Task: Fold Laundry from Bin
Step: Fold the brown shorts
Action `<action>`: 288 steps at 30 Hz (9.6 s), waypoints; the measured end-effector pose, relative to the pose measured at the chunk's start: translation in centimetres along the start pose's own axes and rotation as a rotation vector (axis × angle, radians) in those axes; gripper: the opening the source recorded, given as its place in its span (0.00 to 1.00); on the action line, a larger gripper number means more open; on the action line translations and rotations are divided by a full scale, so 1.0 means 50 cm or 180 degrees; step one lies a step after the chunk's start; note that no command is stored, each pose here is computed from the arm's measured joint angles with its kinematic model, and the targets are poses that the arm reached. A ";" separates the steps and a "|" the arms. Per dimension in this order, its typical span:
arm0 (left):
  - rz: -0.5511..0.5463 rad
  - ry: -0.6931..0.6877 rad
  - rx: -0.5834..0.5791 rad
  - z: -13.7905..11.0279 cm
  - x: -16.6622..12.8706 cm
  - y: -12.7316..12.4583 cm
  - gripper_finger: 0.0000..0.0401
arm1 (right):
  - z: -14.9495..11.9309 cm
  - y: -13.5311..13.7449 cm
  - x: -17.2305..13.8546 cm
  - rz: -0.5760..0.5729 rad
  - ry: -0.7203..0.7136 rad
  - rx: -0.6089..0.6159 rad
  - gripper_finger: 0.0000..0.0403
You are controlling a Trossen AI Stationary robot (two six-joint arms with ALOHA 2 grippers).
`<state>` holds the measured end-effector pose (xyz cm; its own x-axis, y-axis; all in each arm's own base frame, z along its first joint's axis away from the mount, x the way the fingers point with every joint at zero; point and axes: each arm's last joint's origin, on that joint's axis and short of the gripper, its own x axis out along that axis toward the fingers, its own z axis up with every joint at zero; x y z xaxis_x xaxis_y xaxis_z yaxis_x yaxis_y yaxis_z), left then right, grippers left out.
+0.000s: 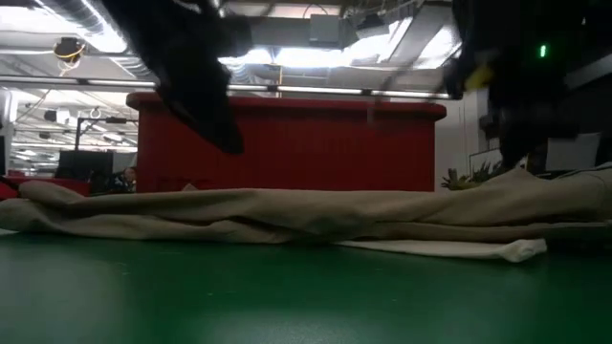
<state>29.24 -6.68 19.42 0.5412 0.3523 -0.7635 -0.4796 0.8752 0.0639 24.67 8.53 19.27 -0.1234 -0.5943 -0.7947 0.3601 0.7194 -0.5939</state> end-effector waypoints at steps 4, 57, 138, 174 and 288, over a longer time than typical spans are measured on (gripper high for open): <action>0.0195 0.0024 -0.0182 0.021 0.032 0.049 0.34 | -0.006 -0.005 0.063 -0.0015 0.0271 0.0120 0.41; -0.0459 0.0355 0.0294 -0.094 -0.006 -0.045 0.13 | -0.095 0.139 -0.070 0.1889 -0.0827 0.0120 0.41; -0.0878 0.0413 0.0509 -0.059 -0.112 -0.046 0.30 | -0.013 0.166 -0.096 0.2483 -0.1419 0.0146 0.41; -0.1841 0.0884 -0.0034 -0.243 -0.067 -0.058 0.24 | -0.030 0.150 -0.069 0.2006 -0.1046 0.0517 0.41; -0.2288 -0.0342 0.0007 -0.119 0.043 -0.173 0.24 | -0.092 0.130 -0.043 0.1240 -0.0634 0.0359 0.41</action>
<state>30.43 -15.45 13.39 0.7870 -0.2798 -0.5499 0.0217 0.9033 -0.4286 23.01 16.15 16.53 0.2175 -0.3525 -0.9102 0.4443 0.8661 -0.2293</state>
